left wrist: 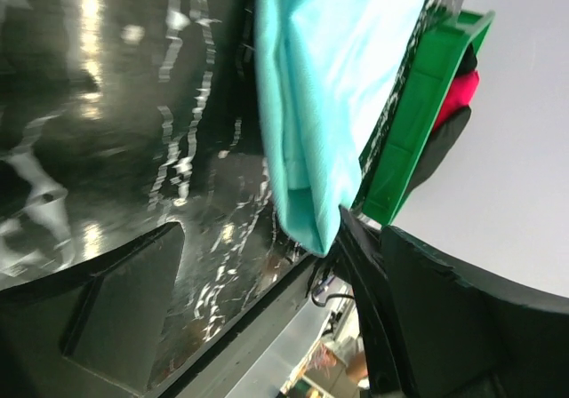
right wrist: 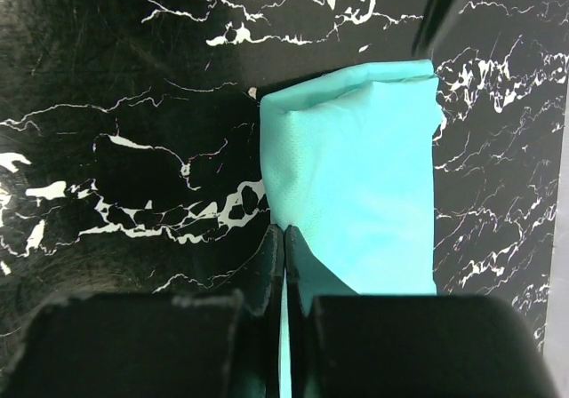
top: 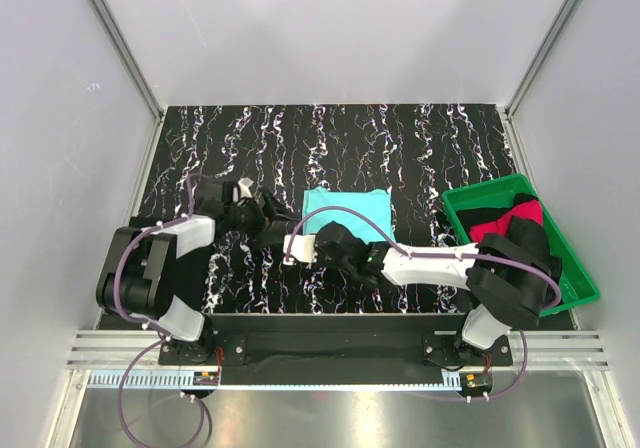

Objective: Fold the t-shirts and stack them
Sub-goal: Neatly place the folded tshirt to the corner

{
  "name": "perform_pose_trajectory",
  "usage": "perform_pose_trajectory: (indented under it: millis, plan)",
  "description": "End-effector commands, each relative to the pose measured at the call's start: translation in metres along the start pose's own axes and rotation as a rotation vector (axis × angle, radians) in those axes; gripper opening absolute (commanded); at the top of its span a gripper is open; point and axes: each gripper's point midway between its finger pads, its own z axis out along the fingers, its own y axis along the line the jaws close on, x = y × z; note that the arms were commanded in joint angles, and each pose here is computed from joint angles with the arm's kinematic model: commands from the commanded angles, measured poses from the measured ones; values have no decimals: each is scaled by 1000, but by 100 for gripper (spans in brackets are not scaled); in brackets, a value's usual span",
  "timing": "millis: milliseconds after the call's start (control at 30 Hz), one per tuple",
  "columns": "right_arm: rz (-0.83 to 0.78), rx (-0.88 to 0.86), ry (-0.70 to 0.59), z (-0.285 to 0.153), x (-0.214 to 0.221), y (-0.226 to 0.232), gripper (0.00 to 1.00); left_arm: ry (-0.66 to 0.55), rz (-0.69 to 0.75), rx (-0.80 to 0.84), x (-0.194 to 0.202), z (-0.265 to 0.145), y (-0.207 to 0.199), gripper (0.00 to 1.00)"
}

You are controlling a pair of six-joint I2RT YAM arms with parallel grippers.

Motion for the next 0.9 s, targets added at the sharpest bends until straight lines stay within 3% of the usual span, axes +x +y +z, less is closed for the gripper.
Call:
perform_pose_trajectory:
  millis: [0, 367, 633, 800, 867]
  plan:
    - [34, 3, -47, -8, -12, -11, 0, -13, 61, 94, -11, 15, -36, 99]
    - [92, 20, -73, -17, -13, -27, 0, 52, -29, 61, -8, 66, -26, 99]
    - [100, 27, -105, -26, -22, -37, 0, 35, -42, 12, -23, 96, -25, 98]
    - [116, 35, -110, -29, -23, -42, 0, 34, -80, 12, -34, 115, -18, 84]
    - [117, 34, -110, -30, -23, -43, 0, 37, -78, 0, -37, 120, -15, 71]
